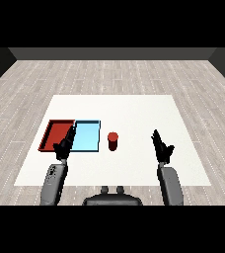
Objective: Pick the red can and put it in the red box
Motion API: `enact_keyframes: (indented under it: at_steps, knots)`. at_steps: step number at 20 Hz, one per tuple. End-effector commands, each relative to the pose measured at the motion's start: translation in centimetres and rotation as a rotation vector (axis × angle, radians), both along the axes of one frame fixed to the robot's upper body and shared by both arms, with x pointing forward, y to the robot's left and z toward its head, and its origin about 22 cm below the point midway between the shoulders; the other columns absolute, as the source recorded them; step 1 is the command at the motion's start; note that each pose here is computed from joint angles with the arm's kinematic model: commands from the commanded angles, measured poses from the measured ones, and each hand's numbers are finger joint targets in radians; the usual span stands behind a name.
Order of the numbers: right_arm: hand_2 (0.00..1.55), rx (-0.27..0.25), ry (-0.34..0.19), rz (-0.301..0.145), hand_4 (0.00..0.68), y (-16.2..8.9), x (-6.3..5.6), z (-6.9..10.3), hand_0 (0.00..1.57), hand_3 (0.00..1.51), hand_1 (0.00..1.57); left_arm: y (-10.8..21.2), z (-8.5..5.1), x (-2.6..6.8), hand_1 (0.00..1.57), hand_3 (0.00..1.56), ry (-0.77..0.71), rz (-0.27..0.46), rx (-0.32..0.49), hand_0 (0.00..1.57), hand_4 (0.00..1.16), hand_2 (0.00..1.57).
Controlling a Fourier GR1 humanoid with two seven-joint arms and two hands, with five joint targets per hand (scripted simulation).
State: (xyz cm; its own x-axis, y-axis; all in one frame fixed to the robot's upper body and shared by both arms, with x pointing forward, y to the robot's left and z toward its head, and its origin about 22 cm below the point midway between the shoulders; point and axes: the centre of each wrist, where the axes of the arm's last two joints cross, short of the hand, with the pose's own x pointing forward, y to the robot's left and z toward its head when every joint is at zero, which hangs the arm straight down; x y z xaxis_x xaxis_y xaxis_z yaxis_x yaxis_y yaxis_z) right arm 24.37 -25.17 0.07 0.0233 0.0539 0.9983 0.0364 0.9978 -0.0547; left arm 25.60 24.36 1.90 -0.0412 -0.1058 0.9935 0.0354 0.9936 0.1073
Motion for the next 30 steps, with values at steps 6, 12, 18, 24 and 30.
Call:
enact_keyframes:
  at_steps: [6,12,18,24,30]
  knots:
    - [0.0,-0.046,-0.051,0.027,0.0,0.8,-3.0,0.1,0.0,0.0,0.0,0.9,-2.4,-1.41,0.0,0.0,0.014,0.004,-0.005,0.0,0.0,0.0]
    - [0.0,0.066,-0.376,0.115,0.0,0.7,-2.3,0.4,0.0,0.0,0.0,0.0,0.5,-0.91,0.0,0.0,-0.433,-0.017,-0.119,0.0,0.0,0.0]
    - [0.0,0.065,-0.381,0.128,0.0,2.3,-2.7,1.1,0.0,0.0,0.0,1.6,-1.7,-1.67,0.0,0.0,-0.432,-0.028,-0.156,0.0,0.0,0.0]
    - [0.0,0.06,-0.376,0.129,0.0,2.1,-2.2,1.5,0.0,0.0,0.0,-0.8,-0.8,-2.33,0.0,0.0,-0.443,-0.021,-0.156,0.0,0.0,0.0]
    - [0.0,0.099,-0.335,0.154,0.0,2.6,-1.7,0.6,0.0,0.0,0.0,0.3,-1.7,-3.28,0.0,0.0,-0.452,-0.035,-0.172,0.0,0.0,0.0]
